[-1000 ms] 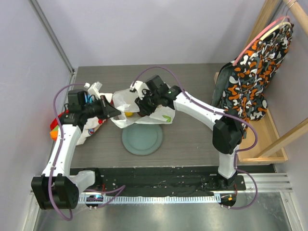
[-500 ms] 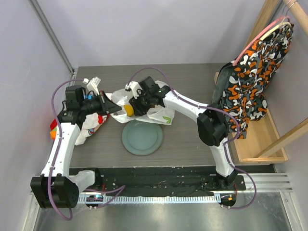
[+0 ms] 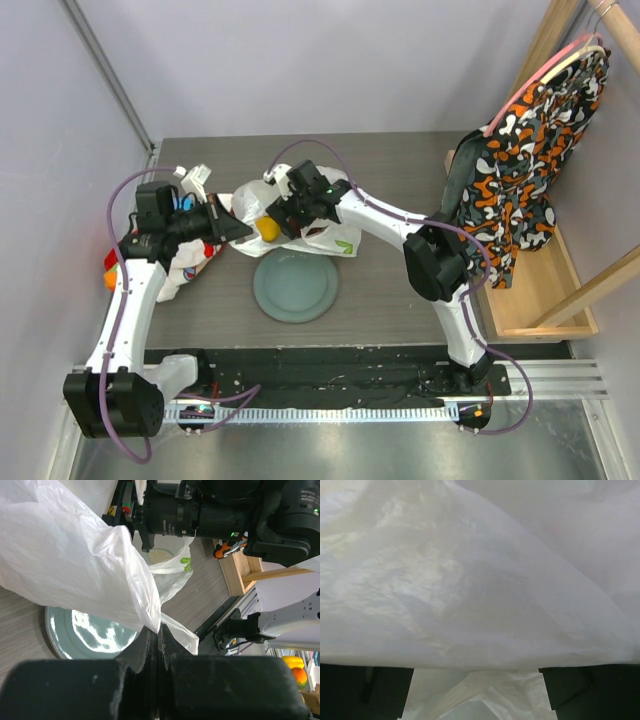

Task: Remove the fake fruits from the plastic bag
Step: Take out the fake fruit from the plastic bag.

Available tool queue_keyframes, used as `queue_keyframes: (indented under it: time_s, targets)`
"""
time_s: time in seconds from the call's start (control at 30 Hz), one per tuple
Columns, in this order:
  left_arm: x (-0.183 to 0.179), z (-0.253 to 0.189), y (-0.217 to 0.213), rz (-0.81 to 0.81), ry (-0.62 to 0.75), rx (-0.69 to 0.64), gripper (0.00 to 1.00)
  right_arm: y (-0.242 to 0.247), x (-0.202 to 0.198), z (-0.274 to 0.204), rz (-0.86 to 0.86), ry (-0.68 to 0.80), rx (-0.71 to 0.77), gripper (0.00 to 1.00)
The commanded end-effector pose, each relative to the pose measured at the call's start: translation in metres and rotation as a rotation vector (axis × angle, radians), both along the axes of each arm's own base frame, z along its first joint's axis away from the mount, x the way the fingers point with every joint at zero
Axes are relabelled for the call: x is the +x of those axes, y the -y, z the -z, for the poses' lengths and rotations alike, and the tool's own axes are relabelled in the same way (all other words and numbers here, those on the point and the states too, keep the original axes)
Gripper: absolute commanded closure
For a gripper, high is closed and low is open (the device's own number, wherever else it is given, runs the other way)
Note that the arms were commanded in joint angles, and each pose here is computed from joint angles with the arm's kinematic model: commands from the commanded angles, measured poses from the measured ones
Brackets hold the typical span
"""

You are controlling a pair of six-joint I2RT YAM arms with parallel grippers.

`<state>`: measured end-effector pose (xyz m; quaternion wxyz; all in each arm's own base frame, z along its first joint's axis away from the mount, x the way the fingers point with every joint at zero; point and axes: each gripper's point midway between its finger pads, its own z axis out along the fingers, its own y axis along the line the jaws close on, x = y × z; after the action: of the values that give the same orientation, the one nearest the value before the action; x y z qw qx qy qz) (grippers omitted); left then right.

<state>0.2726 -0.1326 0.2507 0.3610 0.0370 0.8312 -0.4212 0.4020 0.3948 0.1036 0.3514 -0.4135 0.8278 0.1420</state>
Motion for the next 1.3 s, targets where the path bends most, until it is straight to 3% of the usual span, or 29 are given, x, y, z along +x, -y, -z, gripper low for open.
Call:
queue_keyframes:
  time_s: [0.0,0.17,0.23,0.27,0.37,0.5,0.63,0.87,1.0,1.1,1.27]
  targets:
    - [-0.004,-0.005,0.0,0.023,0.038,0.001,1.0,0.014,0.001,0.008,0.029,0.017,-0.045,0.03]
    - [-0.002,-0.005,0.0,0.023,0.039,0.002,1.0,0.025,0.008,0.031,0.039,0.035,-0.128,0.05]
    - [-0.002,-0.005,0.0,0.021,0.036,0.002,1.0,0.026,0.014,0.026,0.052,0.058,-0.123,0.17]
    - [-0.002,-0.004,0.0,0.019,0.037,0.004,1.0,0.023,0.015,0.019,0.043,0.066,-0.099,0.29]
    - [-0.001,-0.002,-0.001,0.012,0.034,0.011,1.0,0.015,0.016,-0.01,0.016,0.096,-0.043,0.51]
    - [0.006,0.003,-0.004,-0.003,0.029,0.023,1.0,0.008,0.001,-0.069,-0.057,0.131,0.066,0.65]
    - [0.014,0.008,-0.005,-0.014,0.02,0.031,1.0,0.017,-0.033,-0.141,-0.155,0.197,0.18,0.69]
    - [0.032,0.006,-0.009,-0.036,0.032,0.049,1.0,0.04,-0.098,-0.188,-0.31,0.194,0.279,0.7]
    - [0.048,0.004,-0.013,-0.076,0.028,0.056,1.0,0.04,-0.148,-0.157,-0.523,0.036,0.229,0.7]
    - [0.059,-0.008,-0.013,-0.085,0.05,0.046,1.0,0.032,-0.158,-0.133,-0.582,-0.068,0.235,0.7]
    - [0.08,-0.018,-0.014,-0.108,0.039,0.027,1.0,0.004,-0.164,-0.122,-0.734,-0.094,0.221,0.7]
